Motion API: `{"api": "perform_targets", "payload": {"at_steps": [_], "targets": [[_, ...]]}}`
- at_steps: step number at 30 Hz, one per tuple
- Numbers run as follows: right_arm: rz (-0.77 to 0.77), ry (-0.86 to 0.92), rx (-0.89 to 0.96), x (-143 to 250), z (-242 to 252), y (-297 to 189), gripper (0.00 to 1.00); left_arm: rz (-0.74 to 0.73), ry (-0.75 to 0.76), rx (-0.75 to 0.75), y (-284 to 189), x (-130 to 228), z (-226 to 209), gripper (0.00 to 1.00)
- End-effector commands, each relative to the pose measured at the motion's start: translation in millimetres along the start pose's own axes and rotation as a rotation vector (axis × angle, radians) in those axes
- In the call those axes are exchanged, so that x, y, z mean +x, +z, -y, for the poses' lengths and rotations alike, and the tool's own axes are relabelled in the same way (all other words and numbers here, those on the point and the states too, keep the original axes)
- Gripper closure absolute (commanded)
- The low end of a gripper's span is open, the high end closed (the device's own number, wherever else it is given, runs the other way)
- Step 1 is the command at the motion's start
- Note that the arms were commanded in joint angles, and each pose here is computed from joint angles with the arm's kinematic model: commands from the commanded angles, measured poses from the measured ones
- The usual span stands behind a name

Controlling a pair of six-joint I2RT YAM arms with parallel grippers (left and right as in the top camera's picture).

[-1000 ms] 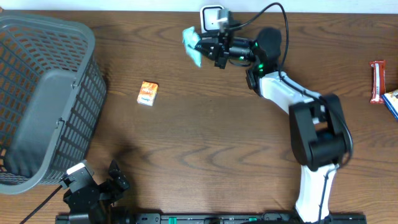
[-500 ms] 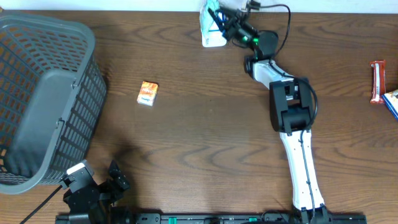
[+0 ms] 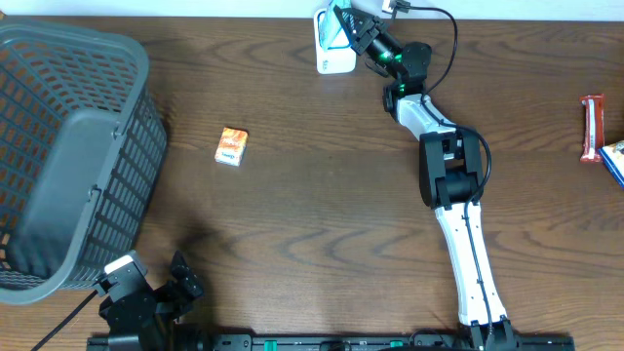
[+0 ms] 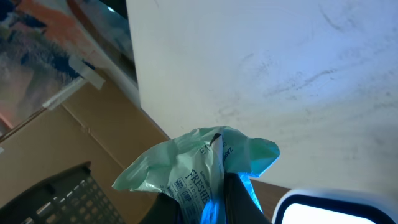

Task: Scan the item barcode
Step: 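Carry the wipes pack right to the far right edge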

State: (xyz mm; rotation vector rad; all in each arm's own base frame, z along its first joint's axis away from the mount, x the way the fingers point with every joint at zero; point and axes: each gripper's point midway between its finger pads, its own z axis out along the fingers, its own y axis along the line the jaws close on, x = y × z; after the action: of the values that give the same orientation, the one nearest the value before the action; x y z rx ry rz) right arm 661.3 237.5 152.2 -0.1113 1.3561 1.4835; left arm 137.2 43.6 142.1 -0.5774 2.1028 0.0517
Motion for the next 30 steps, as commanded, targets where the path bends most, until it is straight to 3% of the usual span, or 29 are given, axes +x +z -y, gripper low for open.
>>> {"api": "perform_targets", "payload": {"at_steps": [1,5,10,18,23,30], "targets": [[0.005,-0.067,-0.027,-6.8,-10.2,5.1,0.99,0.004,-0.004,-0.007,-0.4,-1.0,-1.3,0.02],[-0.094,-0.08,-0.086,6.0,-20.2,3.3,0.99,0.004,-0.003,-0.007,-0.4,-1.0,-1.3,0.02],[-0.345,-0.173,-0.241,24.6,-50.2,-2.6,0.99,0.004,-0.004,-0.007,-0.4,-1.0,-1.3,0.02],[-0.457,-0.239,-0.373,-45.2,-135.5,0.9,0.99,0.004,-0.004,-0.007,-0.4,-1.0,-1.3,0.02],[-0.498,-0.108,-0.258,-80.7,-135.9,2.3,0.98,0.004,-0.004,-0.007,-0.4,-1.0,-1.3,0.02],[-0.438,0.044,0.074,-91.2,-55.5,-13.0,0.98,0.004,-0.004,-0.007,-0.4,-1.0,-1.3,0.02]]}}
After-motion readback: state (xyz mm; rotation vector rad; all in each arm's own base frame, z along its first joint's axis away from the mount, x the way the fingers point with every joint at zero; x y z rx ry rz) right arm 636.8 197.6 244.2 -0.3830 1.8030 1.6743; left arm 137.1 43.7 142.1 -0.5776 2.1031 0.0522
